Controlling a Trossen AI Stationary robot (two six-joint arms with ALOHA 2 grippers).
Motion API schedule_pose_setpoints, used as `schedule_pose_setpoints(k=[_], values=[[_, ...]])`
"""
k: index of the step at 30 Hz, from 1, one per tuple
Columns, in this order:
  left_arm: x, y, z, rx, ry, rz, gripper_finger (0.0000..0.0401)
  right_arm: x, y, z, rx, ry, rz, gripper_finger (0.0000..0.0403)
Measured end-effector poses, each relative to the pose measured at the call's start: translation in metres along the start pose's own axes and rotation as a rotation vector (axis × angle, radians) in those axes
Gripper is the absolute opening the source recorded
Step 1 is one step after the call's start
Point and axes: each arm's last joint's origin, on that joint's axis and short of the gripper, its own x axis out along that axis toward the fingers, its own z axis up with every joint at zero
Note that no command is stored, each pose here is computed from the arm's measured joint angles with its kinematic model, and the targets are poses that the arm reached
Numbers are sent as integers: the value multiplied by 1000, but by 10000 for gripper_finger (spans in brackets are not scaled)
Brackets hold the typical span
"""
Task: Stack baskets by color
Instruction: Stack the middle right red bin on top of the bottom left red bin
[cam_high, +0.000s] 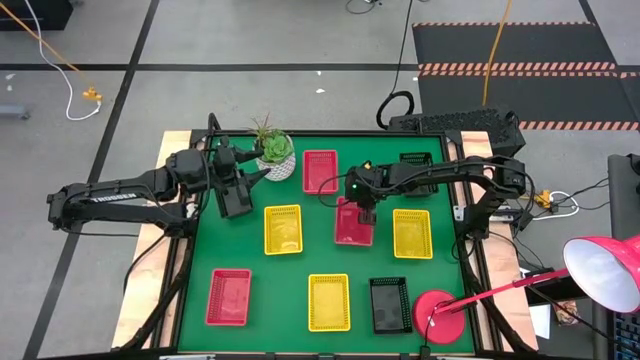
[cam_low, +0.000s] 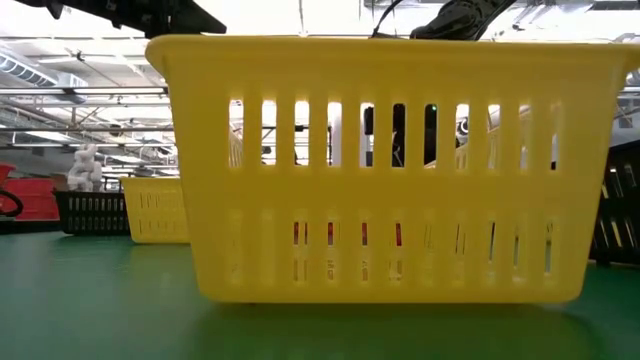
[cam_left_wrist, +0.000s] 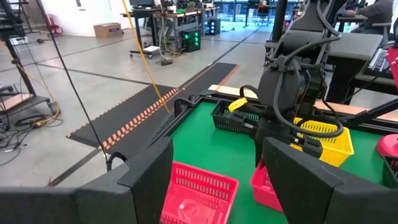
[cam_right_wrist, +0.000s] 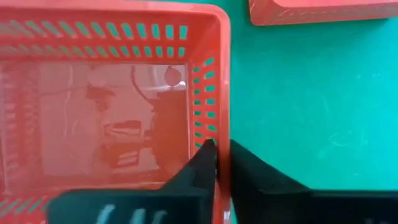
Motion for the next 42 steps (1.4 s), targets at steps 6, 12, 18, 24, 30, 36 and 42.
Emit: schedule_pose_setpoints(k=[6, 12, 18, 24, 30, 36, 42], values=[[0, 0, -1, 3, 6, 5, 253, -10, 0, 1, 31, -38, 31, 6], [0, 0, -1, 4, 6, 9, 253, -51, -3, 13, 84, -212, 80, 3], [0, 0, 0, 26, 5, 13, 253, -92, -6, 31, 136, -414, 150, 2], [0, 0, 0, 64, 0, 15, 253, -106, 0, 53, 182, -577, 282, 1], [-1, -6, 4, 177, -48, -37, 253, -94, 3, 64, 232, -539, 326, 1], [-3, -26, 7, 274, -67, -97, 253, -79, -3, 71, 264, -489, 302, 1], [1, -43, 3, 230, 114, 159, 253, -80, -17, 73, 317, -534, 59, 1]])
